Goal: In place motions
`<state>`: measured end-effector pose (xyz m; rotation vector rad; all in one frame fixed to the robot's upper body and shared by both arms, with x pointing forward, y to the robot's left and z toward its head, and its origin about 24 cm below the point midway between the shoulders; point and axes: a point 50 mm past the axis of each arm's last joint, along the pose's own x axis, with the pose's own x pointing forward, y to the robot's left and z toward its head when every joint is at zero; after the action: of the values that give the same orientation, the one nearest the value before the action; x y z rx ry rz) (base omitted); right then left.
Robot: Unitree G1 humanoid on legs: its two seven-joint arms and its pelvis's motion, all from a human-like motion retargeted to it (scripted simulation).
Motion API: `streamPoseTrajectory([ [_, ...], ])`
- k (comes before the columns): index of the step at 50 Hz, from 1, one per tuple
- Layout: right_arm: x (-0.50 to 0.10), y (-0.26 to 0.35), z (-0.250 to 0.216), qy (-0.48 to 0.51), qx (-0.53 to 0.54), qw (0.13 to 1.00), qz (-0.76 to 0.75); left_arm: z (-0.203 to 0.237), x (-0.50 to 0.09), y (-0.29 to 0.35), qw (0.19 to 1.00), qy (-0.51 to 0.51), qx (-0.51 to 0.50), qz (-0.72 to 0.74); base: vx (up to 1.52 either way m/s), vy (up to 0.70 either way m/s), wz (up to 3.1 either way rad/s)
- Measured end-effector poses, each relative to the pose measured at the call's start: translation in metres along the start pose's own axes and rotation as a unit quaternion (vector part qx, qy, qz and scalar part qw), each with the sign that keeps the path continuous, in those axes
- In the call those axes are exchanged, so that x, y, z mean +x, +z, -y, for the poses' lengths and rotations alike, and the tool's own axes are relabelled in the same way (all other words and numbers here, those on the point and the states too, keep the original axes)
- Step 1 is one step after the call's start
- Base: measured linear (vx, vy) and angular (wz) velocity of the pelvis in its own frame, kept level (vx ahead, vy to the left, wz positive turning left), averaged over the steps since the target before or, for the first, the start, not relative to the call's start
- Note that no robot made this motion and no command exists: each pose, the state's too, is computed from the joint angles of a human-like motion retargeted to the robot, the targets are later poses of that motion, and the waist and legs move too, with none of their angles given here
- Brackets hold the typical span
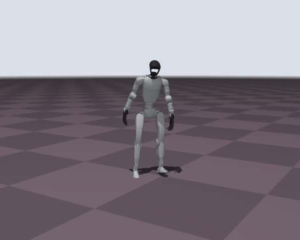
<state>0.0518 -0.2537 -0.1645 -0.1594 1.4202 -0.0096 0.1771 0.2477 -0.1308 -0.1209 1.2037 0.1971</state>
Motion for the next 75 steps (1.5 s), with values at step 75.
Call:
streamPoseTrajectory([
  [75,-0.058,-0.068,0.131,-0.377,0.323,0.868,-0.006,-0.102,-0.055,0.104,0.96,0.193,0.132,0.155,-0.21,0.04,-0.18],
])
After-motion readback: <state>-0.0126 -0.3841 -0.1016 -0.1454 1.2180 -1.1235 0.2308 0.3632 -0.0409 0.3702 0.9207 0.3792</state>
